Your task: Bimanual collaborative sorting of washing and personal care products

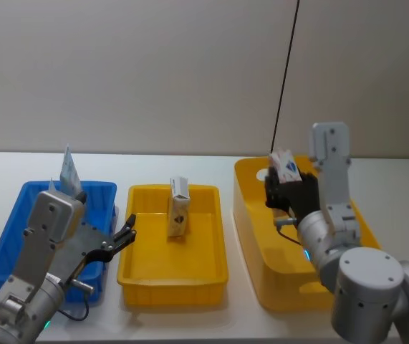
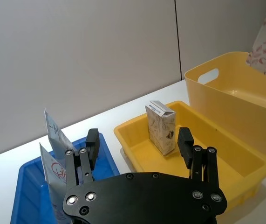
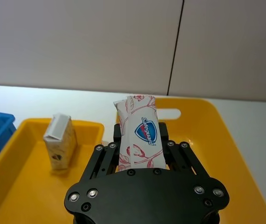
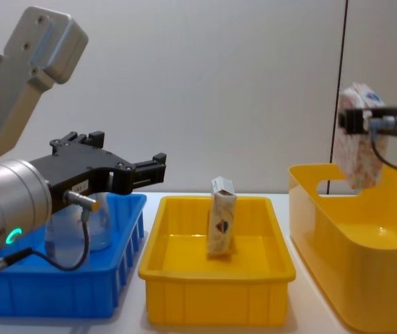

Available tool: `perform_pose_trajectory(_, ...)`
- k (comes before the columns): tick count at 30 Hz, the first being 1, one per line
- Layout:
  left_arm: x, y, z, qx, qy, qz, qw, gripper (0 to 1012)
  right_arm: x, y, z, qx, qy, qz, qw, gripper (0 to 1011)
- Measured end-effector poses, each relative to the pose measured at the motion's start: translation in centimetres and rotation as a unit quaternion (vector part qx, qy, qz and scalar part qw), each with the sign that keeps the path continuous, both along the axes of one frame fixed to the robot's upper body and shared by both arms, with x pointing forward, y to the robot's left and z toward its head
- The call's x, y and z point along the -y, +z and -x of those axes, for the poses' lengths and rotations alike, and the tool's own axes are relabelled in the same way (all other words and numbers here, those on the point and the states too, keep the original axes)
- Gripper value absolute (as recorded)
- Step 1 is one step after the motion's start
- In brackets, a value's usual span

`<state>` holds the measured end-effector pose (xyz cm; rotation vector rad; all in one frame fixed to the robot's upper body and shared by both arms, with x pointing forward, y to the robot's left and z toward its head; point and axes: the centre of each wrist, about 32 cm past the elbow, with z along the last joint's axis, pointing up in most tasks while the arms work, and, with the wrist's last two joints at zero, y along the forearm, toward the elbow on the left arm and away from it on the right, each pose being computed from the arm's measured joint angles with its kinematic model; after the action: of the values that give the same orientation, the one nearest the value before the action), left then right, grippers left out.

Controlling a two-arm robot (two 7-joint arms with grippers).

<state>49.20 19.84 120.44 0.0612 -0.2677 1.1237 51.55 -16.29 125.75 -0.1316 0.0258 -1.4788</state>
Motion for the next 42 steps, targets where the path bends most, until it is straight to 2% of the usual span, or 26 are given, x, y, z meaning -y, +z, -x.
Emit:
perform_pose_trajectory(12,0.00,0.00,0.00,0.000,0.000,0.000,1.0000,1001,2.1,-1.9,-0.9,-0.043,-0.010,-0.015,0.9989,367)
perform_pose_trajectory(14,0.00,0.00,0.00,0.000,0.000,0.000,1.0000,1001,2.3,-2.1,-1.0,-0.046,-0.009,-0.018,0.9988,411)
perform_pose_trajectory(15,0.00,0.00,0.00,0.000,0.000,0.000,1.0000,1001,2.5,-2.3,-1.1,-0.049,-0.009,-0.019,0.9986,478)
perform_pose_trajectory(18,0.00,0.00,0.00,0.000,0.000,0.000,1.0000,1001,2.8,-2.5,-1.2,-0.051,-0.007,-0.022,0.9984,542)
perform_pose_trajectory(19,0.00,0.00,0.00,0.000,0.000,0.000,1.0000,1001,2.9,-2.6,-1.2,-0.051,-0.006,-0.022,0.9984,605)
perform_pose_trajectory(20,0.01,0.00,0.00,0.000,0.000,0.000,1.0000,1001,2.9,-2.7,-1.2,-0.051,-0.006,-0.023,0.9984,627)
perform_pose_trajectory(22,0.00,0.00,0.00,0.000,0.000,0.000,1.0000,1001,3.0,-2.7,-1.2,-0.051,-0.005,-0.023,0.9984,660)
perform_pose_trajectory(24,0.00,0.00,0.00,0.000,0.000,0.000,1.0000,1001,3.2,-2.9,-1.1,-0.049,-0.003,-0.025,0.9985,769)
perform_pose_trajectory(25,0.00,0.00,0.00,0.000,0.000,0.000,1.0000,1001,3.3,-3.0,-1.1,-0.048,-0.002,-0.025,0.9985,769)
perform_pose_trajectory(26,0.00,0.00,0.00,0.000,0.000,0.000,1.0000,1001,3.3,-3.0,-1.1,-0.048,-0.002,-0.025,0.9985,824)
perform_pose_trajectory(29,0.00,0.00,0.00,0.000,0.000,0.000,1.0000,1001,3.4,-3.1,-1.0,-0.045,0.000,-0.026,0.9986,880)
perform_pose_trajectory(32,0.00,0.00,0.00,0.000,0.000,0.000,1.0000,1001,3.5,-3.2,-0.8,-0.035,0.003,-0.023,0.9991,989)
perform_pose_trajectory(42,0.00,0.00,0.00,0.000,0.000,0.000,1.0000,1001,3.6,-3.5,0.1,0.008,0.018,0.007,0.9998,1004)
